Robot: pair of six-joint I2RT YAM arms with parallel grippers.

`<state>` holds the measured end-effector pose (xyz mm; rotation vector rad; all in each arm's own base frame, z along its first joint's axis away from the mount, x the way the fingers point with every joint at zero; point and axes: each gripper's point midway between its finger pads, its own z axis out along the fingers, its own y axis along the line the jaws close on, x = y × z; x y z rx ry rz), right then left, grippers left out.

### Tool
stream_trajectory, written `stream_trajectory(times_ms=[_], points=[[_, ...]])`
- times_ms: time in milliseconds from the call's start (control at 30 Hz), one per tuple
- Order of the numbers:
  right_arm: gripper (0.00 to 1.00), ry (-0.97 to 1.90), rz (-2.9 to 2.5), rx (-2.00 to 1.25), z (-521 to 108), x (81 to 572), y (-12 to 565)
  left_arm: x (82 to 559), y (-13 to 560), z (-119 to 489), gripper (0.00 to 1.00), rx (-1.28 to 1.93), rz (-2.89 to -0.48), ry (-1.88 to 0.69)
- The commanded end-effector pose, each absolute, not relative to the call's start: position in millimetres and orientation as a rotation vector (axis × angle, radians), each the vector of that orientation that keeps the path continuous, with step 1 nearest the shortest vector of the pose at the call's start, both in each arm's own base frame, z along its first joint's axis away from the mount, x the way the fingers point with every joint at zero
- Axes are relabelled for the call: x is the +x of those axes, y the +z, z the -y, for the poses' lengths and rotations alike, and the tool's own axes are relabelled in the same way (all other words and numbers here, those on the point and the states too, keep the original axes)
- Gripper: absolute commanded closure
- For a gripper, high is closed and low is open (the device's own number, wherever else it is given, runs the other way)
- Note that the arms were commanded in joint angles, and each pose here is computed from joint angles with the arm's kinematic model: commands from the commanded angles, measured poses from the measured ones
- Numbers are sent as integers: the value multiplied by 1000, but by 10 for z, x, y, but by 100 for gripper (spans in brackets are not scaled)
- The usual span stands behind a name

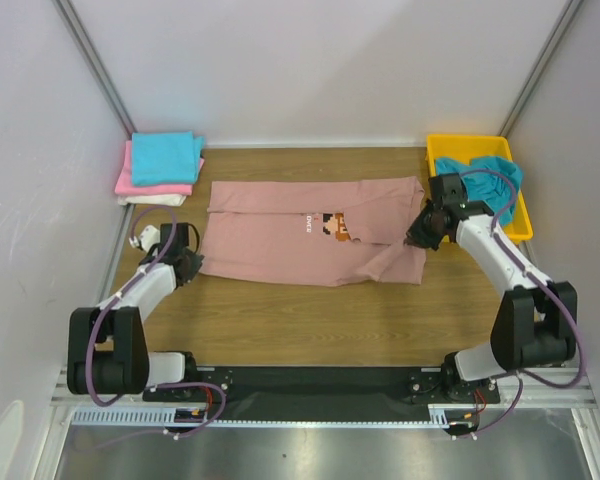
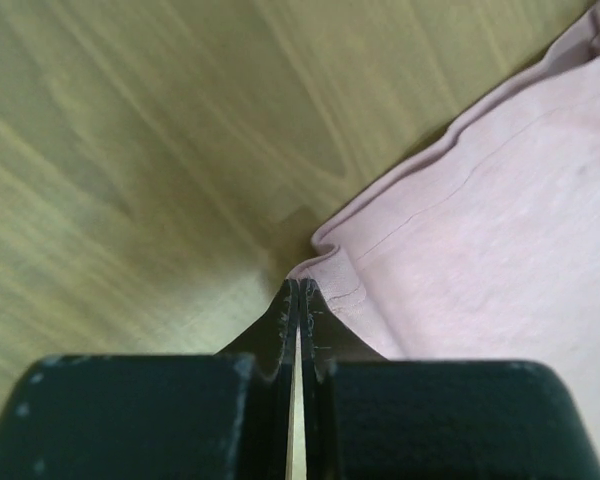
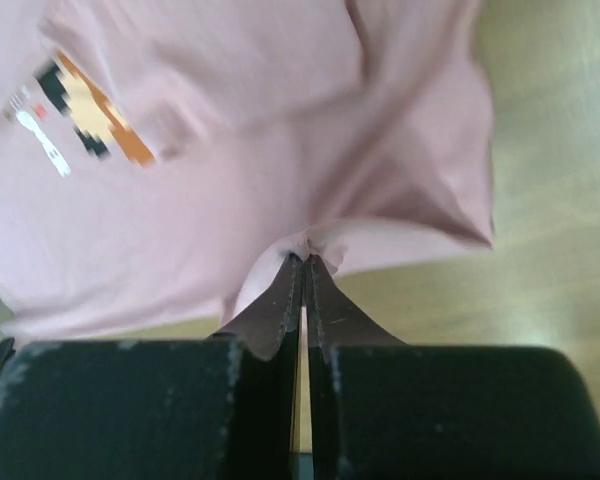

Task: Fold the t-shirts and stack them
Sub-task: Fold the tshirt

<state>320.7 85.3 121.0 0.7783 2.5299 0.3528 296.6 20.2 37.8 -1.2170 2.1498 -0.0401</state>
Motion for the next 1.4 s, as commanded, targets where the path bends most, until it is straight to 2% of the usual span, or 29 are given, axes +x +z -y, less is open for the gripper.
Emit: stream_trajectory(times_ms=[0,500,933,1367], points=[[100,404,-2457,701,-868,3654,1415,3201,533,-170,100,-1227,-2088,-40],[100,449,-2409,624,-729,4626,1518,3722,461,-165,100,-1360,-2064,28],[100,548,-2321,572,-734,5111,1647,4314,630,-209,100,-1338,-2016,46],[100,567,-2303,562,-727,5314,1572,4615,664,-255,100,-1334,-1997,55]])
